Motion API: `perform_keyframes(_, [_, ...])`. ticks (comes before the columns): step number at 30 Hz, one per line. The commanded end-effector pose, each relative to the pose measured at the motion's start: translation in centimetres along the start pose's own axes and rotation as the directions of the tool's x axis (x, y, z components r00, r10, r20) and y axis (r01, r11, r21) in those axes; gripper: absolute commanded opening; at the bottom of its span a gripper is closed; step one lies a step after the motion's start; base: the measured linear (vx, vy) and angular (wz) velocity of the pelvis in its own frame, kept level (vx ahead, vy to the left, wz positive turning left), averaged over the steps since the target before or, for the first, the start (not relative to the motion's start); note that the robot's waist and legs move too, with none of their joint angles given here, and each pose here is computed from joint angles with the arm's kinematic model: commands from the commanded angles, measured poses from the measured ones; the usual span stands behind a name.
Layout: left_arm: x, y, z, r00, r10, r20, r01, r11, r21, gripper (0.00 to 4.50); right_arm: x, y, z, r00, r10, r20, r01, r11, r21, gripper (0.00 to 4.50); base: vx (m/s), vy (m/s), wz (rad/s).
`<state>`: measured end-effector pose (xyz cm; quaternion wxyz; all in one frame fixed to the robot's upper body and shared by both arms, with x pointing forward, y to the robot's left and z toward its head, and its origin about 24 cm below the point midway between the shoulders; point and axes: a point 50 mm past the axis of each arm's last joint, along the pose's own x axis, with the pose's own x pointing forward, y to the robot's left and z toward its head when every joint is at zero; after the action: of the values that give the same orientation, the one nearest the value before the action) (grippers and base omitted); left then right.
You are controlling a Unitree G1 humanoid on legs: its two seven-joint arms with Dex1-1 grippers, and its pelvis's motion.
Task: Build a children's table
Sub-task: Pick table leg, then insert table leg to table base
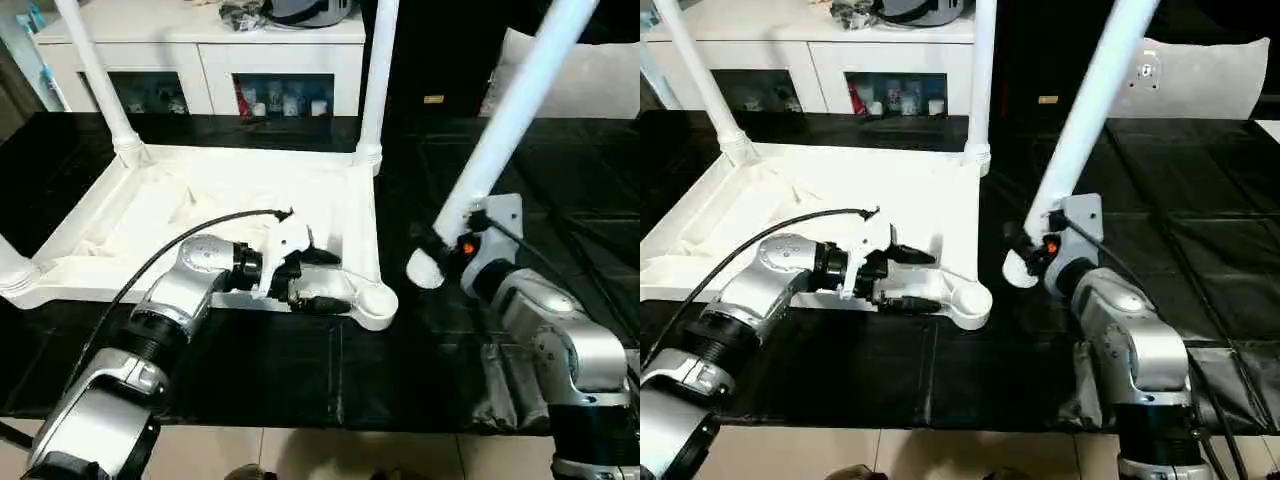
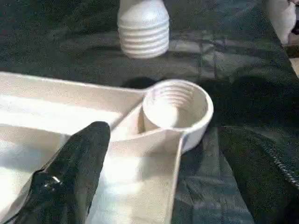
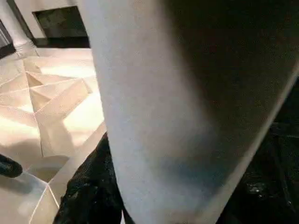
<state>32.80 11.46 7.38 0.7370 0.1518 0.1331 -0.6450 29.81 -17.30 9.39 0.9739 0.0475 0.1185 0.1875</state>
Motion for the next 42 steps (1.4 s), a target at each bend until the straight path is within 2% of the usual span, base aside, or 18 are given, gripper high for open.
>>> perform_keyframes(1, [-0.2, 0.3, 0.0, 0.999, -0.015, -0.045, 0.016, 0.999, 0.029, 4.24, -0.2, 0.7, 0.4, 0.999, 0.039, 0.030, -0.039, 0.999, 0.004, 1.91, 0.000, 0.000, 0.00])
perform_keyframes(2, [-0.2, 0.3, 0.0, 0.999, -0.015, -0.045, 0.016, 0.999, 0.029, 4.24, -0.2, 0.7, 0.4, 0.999, 0.039, 0.030, -0.039, 0.999, 0.004, 1.91, 0.000, 0.000, 0.00])
perform_keyframes(3, [-0.1, 0.3, -0.2, 0.998, -0.017, -0.054, 0.019, 0.999, 0.026, 3.96, -0.2, 0.9, 0.4, 0.998, 0.050, 0.042, -0.051, 0.999, 0.001, 1.91, 0.000, 0.000, 0.00])
perform_keyframes(4, [-0.1, 0.3, -0.3, 0.998, -0.021, -0.059, 0.022, 1.000, 0.020, 3.96, -0.2, 1.0, 0.5, 0.997, 0.056, 0.055, -0.056, 0.998, 0.002, 1.91, 0.000, 0.000, 0.00])
perform_keyframes(5, [-0.1, 0.3, -0.4, 0.998, -0.020, -0.063, 0.021, 1.000, 0.018, 3.89, -0.2, 1.1, 0.9, 0.992, 0.065, 0.111, -0.064, 0.998, -0.014, 1.91, 0.000, 0.000, 0.00])
perform_keyframes(6, [-0.1, 0.3, -0.5, 0.997, -0.022, -0.069, 0.023, 1.000, 0.014, 3.83, -0.2, 1.1, 1.1, 0.990, 0.062, 0.128, -0.059, 0.998, -0.029, 1.91, 0.000, 0.000, 0.00])
perform_keyframes(7, [-0.1, 0.3, -0.6, 0.996, -0.028, -0.081, 0.029, 1.000, 0.010, 3.71, -0.2, 1.1, 0.6, 0.996, 0.058, 0.066, -0.058, 0.998, 0.003, 1.91, 0.000, 0.000, 0.00])
perform_keyframes(9, [-0.3, 0.4, -0.9, 0.993, -0.038, -0.116, 0.040, 0.999, 0.010, 3.48, -0.4, 1.5, 0.0, 0.994, 0.109, -0.024, -0.109, 0.994, -0.008, 1.91, 0.000, 0.000, 0.00])
perform_keyframes(10, [-0.3, 0.4, -1.0, 0.992, -0.039, -0.124, 0.040, 0.999, 0.009, 3.43, -0.6, 1.7, -0.3, 0.989, 0.145, -0.042, -0.146, 0.989, -0.026, 1.91, 0.000, 0.000, 0.00])
perform_keyframes(17, [-0.6, 0.7, -1.3, 0.987, -0.048, -0.151, 0.049, 0.999, 0.003, 2.84, -0.9, 1.9, -0.6, 0.980, 0.197, -0.018, -0.198, 0.973, -0.120, 1.91, 0.000, 0.000, 0.00])
perform_keyframes(18, [-0.7, 0.7, -1.4, 0.985, -0.046, -0.164, 0.050, 0.999, 0.018, 2.60, -1.0, 2.0, -0.7, 0.979, 0.204, -0.020, -0.204, 0.968, -0.148, 1.91, 0.000, 0.000, 0.00])
perform_keyframes(25, [-0.8, 1.0, -1.3, 0.989, -0.042, -0.143, 0.045, 0.999, 0.016, 2.09, -1.4, 2.2, -0.2, 0.959, 0.284, 0.019, -0.280, 0.953, -0.118, 1.91, 0.000, 0.000, 0.00])
perform_keyframes(32, [-1.1, 1.2, -1.4, 0.985, -0.049, -0.168, 0.054, 0.998, 0.025, 1.60, -1.5, 2.1, 0.6, 0.946, 0.320, 0.058, -0.308, 0.938, -0.157, 1.91, 0.000, 0.000, 0.00])
perform_keyframes(34, [-1.3, 1.2, -1.6, 0.982, -0.051, -0.182, 0.056, 0.998, 0.026, 1.37, -1.7, 2.4, 0.8, 0.934, 0.350, 0.074, -0.341, 0.934, -0.106, 1.91, 0.000, 0.000, 0.00])
perform_keyframes(36, [-1.3, 1.2, -1.6, 0.982, -0.051, -0.184, 0.057, 0.998, 0.027, 1.29, -1.7, 2.5, 0.9, 0.930, 0.359, 0.074, -0.351, 0.931, -0.103, 1.91, 0.000, 0.000, 0.00])
perform_keyframes(38, [-1.4, 1.3, -1.6, 0.982, -0.050, -0.183, 0.055, 0.998, 0.023, 1.15, -1.4, 2.7, 1.5, 0.930, 0.328, 0.163, -0.312, 0.943, -0.116, 1.91, 0.000, 0.000, 0.00])
perform_keyframes(40, [-1.5, 1.3, -1.8, 0.981, -0.052, -0.189, 0.056, 0.998, 0.017, 0.91, -1.2, 2.7, 0.8, 0.946, 0.316, 0.073, -0.307, 0.945, -0.112, 1.91, 0.000, 0.000, 0.00])
perform_keyframes(42, [-1.5, 1.3, -1.9, 0.980, -0.050, -0.192, 0.054, 0.998, 0.017, 0.84, -1.0, 2.7, 0.9, 0.945, 0.317, 0.087, -0.305, 0.944, -0.123, 1.91, 0.000, 0.000, 0.00])
